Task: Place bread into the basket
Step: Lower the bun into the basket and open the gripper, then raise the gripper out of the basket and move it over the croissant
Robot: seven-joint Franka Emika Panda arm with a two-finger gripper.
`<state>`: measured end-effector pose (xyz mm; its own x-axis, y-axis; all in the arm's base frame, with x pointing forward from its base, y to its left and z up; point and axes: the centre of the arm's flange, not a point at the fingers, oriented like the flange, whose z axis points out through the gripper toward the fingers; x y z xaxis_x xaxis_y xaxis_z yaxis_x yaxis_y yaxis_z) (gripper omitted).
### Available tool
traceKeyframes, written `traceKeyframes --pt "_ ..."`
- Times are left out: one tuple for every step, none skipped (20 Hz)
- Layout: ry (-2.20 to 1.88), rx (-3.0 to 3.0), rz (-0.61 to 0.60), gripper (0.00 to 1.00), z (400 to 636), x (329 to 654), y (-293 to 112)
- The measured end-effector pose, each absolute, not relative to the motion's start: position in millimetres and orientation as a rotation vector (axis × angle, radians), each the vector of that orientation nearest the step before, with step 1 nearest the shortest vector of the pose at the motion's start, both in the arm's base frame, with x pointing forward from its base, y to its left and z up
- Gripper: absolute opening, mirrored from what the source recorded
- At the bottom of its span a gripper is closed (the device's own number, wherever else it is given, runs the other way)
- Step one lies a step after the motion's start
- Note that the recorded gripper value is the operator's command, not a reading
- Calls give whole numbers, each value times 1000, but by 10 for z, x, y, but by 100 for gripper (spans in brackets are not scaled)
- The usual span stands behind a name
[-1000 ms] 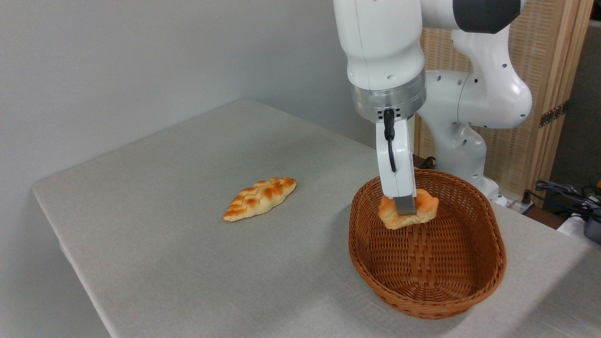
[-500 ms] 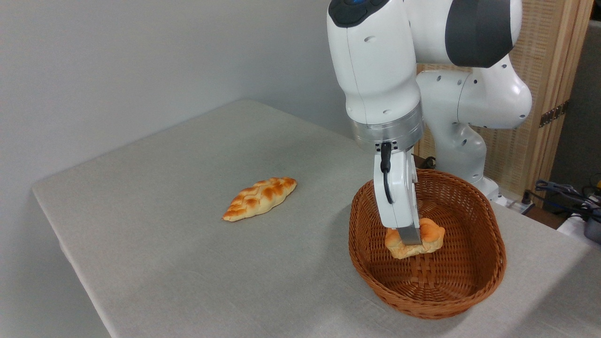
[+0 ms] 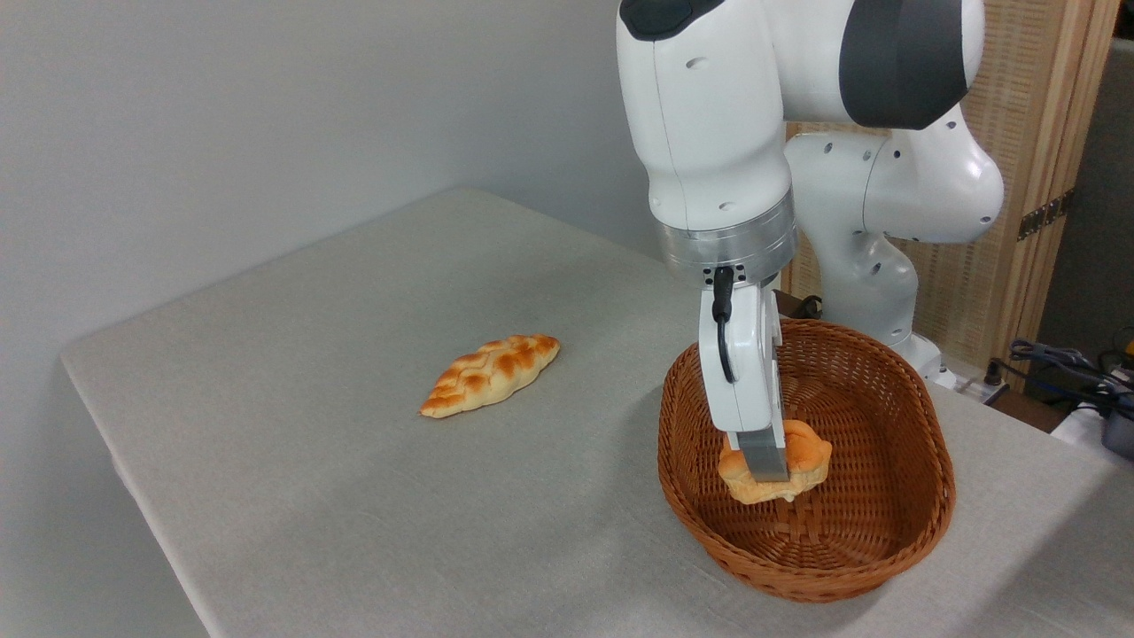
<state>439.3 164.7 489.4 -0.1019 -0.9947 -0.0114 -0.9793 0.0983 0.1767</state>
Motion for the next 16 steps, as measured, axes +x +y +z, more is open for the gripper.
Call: traceKeyframes --pt "-2244 2028 -211 100 4895 4394 1647" --pt "-2244 2028 -211 100 4895 4394 1648" --pt "-2244 2028 -211 100 4895 4394 1648" --pt "-2244 2028 -211 100 4895 4394 1648" --pt "-2244 2028 -211 100 4895 4394 1648" --pt "-2244 2028 -211 100 4895 4394 1648" --pt "-2244 2028 -211 100 4895 4394 1648" --pt "-2244 2028 -211 100 4895 4394 1647" --pt "-2244 2028 -211 100 4895 4394 1648" --pt "-2245 2028 -211 100 4896 4395 1648" --pt "-2245 2029 -210 100 4898 4396 1648" --pt "-2247 2030 -209 100 4904 4398 1648" --pt "-2248 2030 -208 100 4911 4401 1647" --pt "-2250 2031 -207 100 4918 4404 1646" --pt "-2251 2032 -207 100 4923 4405 1645" --pt "-2253 2034 -205 100 4936 4407 1646"
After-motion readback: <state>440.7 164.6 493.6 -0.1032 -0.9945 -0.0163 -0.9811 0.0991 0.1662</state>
